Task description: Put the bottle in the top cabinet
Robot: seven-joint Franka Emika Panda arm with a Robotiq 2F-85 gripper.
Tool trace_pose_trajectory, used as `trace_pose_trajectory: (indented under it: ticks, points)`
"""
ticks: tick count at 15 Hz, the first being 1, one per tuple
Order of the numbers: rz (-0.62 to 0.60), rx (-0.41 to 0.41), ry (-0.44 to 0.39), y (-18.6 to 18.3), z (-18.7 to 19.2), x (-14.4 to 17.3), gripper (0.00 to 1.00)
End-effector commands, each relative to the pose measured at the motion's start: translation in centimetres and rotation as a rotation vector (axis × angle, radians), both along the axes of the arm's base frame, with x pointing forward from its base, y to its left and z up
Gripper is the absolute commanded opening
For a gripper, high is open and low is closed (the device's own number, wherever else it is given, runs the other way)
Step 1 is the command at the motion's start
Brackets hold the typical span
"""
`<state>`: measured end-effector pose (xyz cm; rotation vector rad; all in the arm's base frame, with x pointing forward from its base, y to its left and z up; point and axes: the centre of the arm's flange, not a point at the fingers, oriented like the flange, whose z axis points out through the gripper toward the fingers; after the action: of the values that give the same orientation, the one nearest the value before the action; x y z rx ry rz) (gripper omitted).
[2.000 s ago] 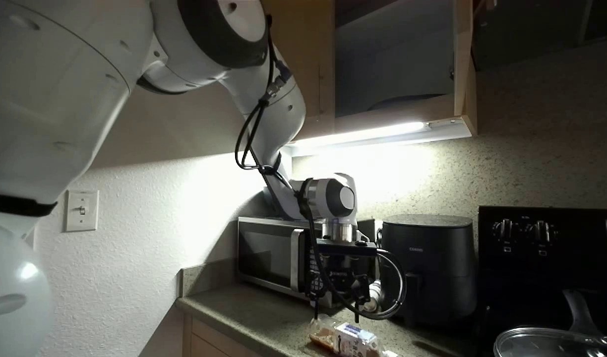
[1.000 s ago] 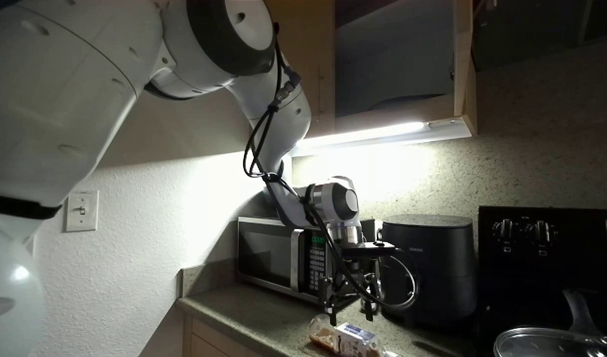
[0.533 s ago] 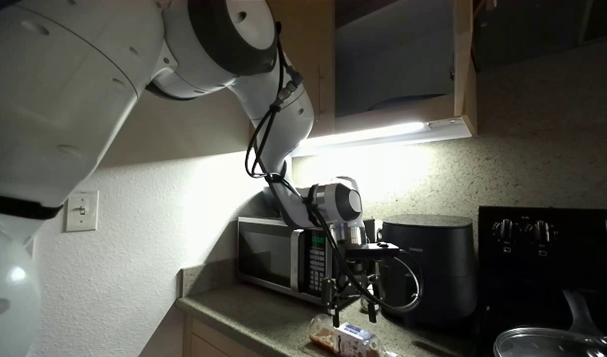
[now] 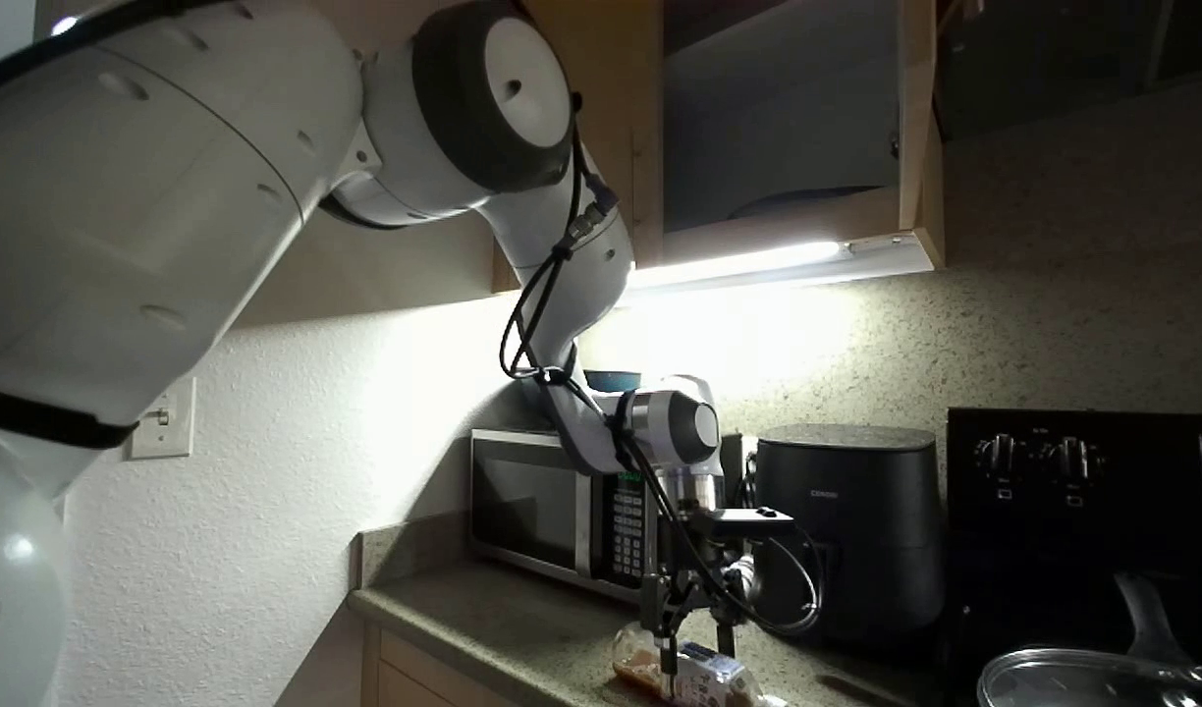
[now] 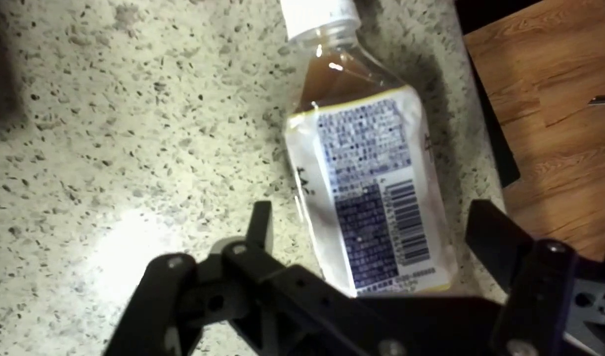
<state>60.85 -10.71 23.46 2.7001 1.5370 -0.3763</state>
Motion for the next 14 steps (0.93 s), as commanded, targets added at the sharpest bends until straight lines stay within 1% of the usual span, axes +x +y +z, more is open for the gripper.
trace_pose_trajectory:
  ticks: [1,3,4,5,6,7,9,10,11,13,14]
  points:
    - [0.052,0.046,0.033,-0.9,-1.3,1.0,1.0]
    - [0.014,0.031,0.061,-1.0,-1.6,1.2,1.0]
    - [-0.052,0.004,0.107,-0.9,-1.5,1.4,0.75]
    - [-0.12,-0.025,0.139,-0.9,-1.3,1.2,0.74]
    - [-0.174,-0.038,0.149,-0.9,-0.6,0.9,0.68]
    - [-0.229,-0.052,0.154,-0.8,0.2,0.6,0.6]
    - [-0.339,-0.064,0.14,-0.6,2.3,-0.1,0.47]
    - [-0.393,-0.058,0.127,-0.6,3.2,-0.4,0.42]
    - [-0.443,-0.053,0.105,-0.7,3.8,-0.6,0.38]
    - [-0.536,-0.046,0.071,-1.0,4.5,-0.5,0.34]
    - [-0.575,-0.045,0.067,-1.3,4.6,-0.3,0.28]
